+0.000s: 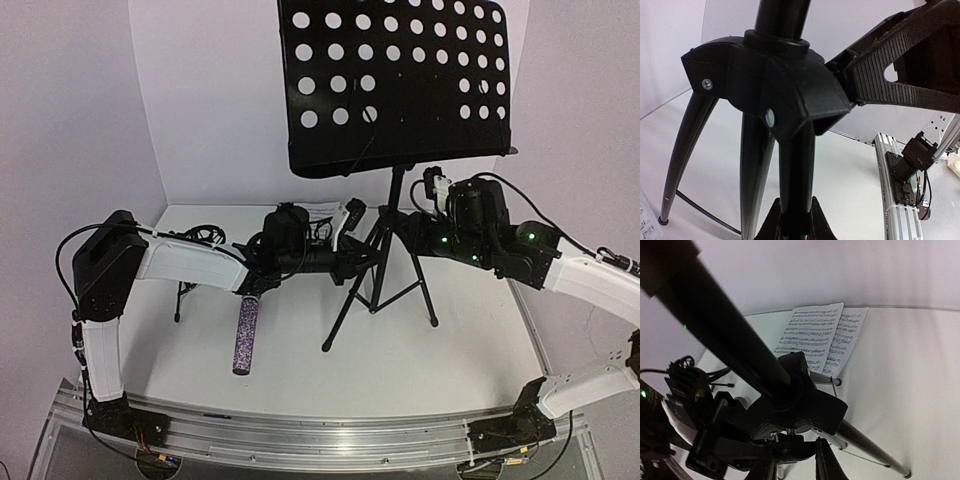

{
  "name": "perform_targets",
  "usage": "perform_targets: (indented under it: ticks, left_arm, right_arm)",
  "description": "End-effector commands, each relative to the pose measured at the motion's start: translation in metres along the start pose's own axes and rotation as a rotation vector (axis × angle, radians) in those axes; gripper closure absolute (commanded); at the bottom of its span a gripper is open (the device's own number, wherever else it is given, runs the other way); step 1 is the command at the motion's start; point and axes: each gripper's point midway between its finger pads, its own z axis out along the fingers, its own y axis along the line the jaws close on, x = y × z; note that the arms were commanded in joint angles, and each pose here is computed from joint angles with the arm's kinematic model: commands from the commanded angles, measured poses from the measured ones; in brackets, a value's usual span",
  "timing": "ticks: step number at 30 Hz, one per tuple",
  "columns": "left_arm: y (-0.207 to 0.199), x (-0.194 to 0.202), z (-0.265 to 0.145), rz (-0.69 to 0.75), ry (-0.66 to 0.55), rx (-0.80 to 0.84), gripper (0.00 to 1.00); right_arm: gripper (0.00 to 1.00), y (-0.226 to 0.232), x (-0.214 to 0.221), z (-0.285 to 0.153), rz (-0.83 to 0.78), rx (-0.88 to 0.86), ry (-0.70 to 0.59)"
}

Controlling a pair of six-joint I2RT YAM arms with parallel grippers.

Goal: Pack up the instrument practice props

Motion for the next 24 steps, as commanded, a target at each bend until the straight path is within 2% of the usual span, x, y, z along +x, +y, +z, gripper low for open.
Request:
perform_targets:
  ticks: [1, 5, 13, 21, 24]
  left_arm:
    - [-0.01, 0.014, 0.0, 0.004, 0.048, 0.035, 1.0]
    - [-0.01, 0.015, 0.001, 0.007, 0.055, 0.037, 1.0]
    - [-0.016, 0.017, 0.0, 0.002, 0.06, 0.072, 1.0]
    - [-0.02, 0.006, 0.001, 0.035, 0.033, 0.109, 1.0]
    - [-0.02, 0.004, 0.003, 0.043, 0.033, 0.118, 1.0]
  right_arm:
    - [1.0, 0.004, 0.001, -0.002, -0.495, -0.013, 0.051]
    - [1.0, 0.002, 0.003, 0.001, -0.747, -0.008, 0.055]
    - [1.0, 0.002, 0.012, 0.003, -1.136, -0.028, 0.021]
    - [1.0, -0.02, 0.021, 0.003, -1.283, 0.05, 0.052]
    - [1.0, -0.025, 0.034, 0.007, -1.404, 0.045, 0.089]
